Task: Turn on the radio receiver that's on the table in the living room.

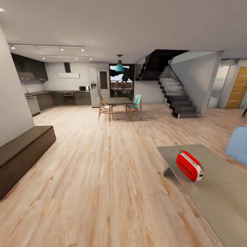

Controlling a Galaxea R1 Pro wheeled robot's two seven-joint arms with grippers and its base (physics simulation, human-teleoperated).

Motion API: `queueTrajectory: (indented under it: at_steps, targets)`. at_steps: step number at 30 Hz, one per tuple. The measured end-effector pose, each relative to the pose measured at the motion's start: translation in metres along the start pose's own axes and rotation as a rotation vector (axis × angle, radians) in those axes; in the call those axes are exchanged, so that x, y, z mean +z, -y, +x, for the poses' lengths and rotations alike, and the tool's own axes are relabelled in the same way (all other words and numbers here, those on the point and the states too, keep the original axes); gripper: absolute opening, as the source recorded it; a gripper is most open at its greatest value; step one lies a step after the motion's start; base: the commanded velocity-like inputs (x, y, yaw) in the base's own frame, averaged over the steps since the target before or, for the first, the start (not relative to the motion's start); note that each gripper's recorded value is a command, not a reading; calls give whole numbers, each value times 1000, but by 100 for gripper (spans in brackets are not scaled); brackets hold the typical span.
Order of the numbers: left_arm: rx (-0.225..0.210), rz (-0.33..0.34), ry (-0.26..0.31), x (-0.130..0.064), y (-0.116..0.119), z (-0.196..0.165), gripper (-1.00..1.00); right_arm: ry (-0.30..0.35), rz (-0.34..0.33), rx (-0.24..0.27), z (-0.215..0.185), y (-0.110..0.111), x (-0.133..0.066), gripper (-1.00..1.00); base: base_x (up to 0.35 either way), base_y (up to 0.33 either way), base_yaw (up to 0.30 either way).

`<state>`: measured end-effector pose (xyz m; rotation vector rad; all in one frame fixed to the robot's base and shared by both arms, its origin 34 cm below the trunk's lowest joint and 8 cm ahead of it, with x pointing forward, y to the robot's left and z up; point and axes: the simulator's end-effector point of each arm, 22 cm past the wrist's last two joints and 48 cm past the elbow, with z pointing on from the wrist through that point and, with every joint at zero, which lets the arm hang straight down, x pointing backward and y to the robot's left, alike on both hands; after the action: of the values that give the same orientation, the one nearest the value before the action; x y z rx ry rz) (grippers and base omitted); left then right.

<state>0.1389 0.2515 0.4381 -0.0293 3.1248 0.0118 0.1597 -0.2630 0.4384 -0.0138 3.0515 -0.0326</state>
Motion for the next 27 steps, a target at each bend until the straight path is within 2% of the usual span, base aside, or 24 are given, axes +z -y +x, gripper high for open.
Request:
queueTrajectory:
  at_steps: [27]
  targets:
    - [-9, -3, -2, 0, -2, 0, 100, 4, 0, 4, -1, -1, 0, 100, 328, 0, 0]
